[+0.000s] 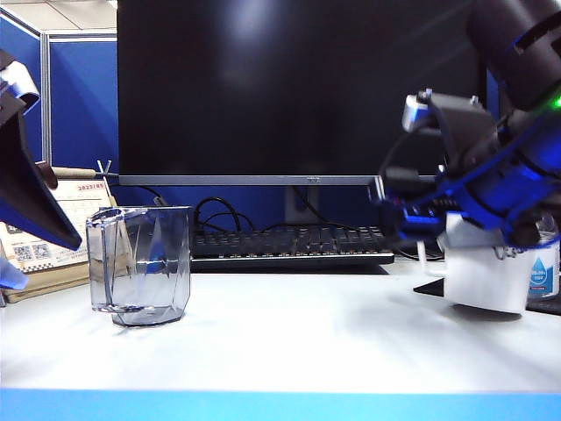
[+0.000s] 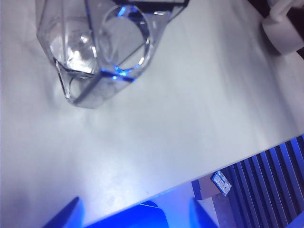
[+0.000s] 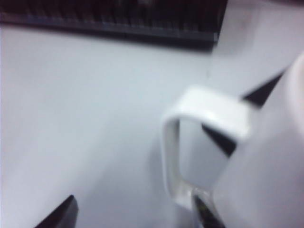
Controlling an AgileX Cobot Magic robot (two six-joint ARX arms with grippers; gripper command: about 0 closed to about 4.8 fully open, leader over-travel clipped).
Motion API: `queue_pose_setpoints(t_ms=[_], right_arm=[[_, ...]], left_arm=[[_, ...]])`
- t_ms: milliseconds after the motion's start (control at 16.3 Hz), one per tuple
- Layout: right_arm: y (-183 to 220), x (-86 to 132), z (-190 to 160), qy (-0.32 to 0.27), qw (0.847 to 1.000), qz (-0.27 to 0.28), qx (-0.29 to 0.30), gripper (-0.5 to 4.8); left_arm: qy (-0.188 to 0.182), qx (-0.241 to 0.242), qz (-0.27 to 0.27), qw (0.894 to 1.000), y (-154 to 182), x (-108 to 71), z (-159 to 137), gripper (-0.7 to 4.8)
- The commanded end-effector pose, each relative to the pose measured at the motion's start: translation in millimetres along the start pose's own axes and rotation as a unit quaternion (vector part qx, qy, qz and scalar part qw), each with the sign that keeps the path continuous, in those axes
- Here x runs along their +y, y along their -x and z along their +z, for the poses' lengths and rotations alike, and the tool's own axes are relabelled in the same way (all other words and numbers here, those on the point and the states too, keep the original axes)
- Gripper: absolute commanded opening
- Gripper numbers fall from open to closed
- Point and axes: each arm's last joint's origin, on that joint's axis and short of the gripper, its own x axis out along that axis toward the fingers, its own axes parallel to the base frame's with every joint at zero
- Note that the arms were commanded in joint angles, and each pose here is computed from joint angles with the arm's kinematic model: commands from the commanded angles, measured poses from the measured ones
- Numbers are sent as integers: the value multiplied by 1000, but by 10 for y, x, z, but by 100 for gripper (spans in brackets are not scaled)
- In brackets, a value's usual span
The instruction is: Swap the positions of the transparent plastic cup and the white ceramic cup.
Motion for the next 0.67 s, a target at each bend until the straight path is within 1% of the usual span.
queue_pose_setpoints(t_ms=[61,245,306,429,612,674], right_arm=[[2,-28,-66,11,999,-23,39,311],[6,-35,-91,-3,998,-26,52,311],[5,-33,-83,-12,998,-26,48,311],[0,-21,-40,-19,999,-20,26,311],[-1,4,70,-36,999,-6,-29,310],[0,6,74,-36,999,-5,-31,310]], left_arm=[[-5,-9,-4,1000,4,-11,20,293],[-6,-15,-6,1000,4,-16,31,292],[-7,-18,-7,1000,5,-19,37,292],[-8,-20,-8,1000,5,-21,42,292],[-9,-23,-9,1000,5,-23,46,292],[-9,-22,-9,1000,5,-24,46,292]])
